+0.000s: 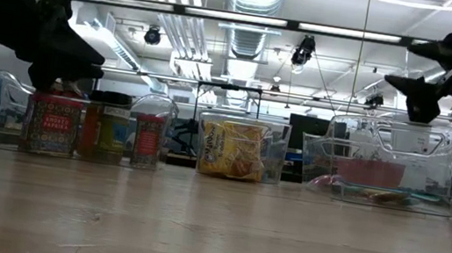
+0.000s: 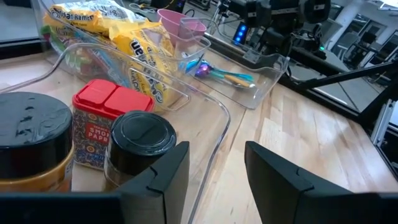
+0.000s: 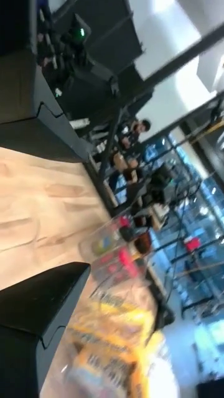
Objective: Pick & Place Food Item
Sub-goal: Return to Home Position
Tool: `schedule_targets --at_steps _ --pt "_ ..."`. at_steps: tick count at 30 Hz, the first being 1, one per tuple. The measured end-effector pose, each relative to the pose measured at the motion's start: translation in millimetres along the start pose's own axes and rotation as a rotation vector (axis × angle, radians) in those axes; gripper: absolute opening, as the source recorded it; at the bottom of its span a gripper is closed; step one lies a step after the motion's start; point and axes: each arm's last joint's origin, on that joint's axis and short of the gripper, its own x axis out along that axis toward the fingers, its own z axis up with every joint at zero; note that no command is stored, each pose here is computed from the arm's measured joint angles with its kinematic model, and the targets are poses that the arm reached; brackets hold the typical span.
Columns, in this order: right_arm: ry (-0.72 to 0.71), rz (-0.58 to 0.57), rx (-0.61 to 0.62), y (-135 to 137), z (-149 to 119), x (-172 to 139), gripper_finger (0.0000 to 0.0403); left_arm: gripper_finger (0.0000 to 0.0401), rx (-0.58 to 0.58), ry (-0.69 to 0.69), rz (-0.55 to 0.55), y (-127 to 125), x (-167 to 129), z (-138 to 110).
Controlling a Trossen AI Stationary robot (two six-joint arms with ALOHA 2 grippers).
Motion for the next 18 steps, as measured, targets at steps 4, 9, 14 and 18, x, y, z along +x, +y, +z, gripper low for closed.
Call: schedule_targets --at_steps 4,9,14,18 --pt "0.019 -0.050 0.039 -3.5 -3.0 0.8 0.0271 0.0162 0.000 -0.001 0.000 -0.2 0.0 0.4" --pt "0.020 -0.057 0.017 -4.0 -3.2 1.0 0.0271 0.0162 0.012 0.022 0.012 1.2 -0.1 -2.0" --pt "0.013 -0.067 0.025 -4.3 -3.0 1.0 0.0271 0.0162 0.024 0.043 0.024 2.4 -0.1 -4.2" --pt "0.014 -0.067 0.009 -4.3 -3.0 1.0 0.0271 0.0162 0.031 0.055 0.030 3.2 -0.2 -5.4"
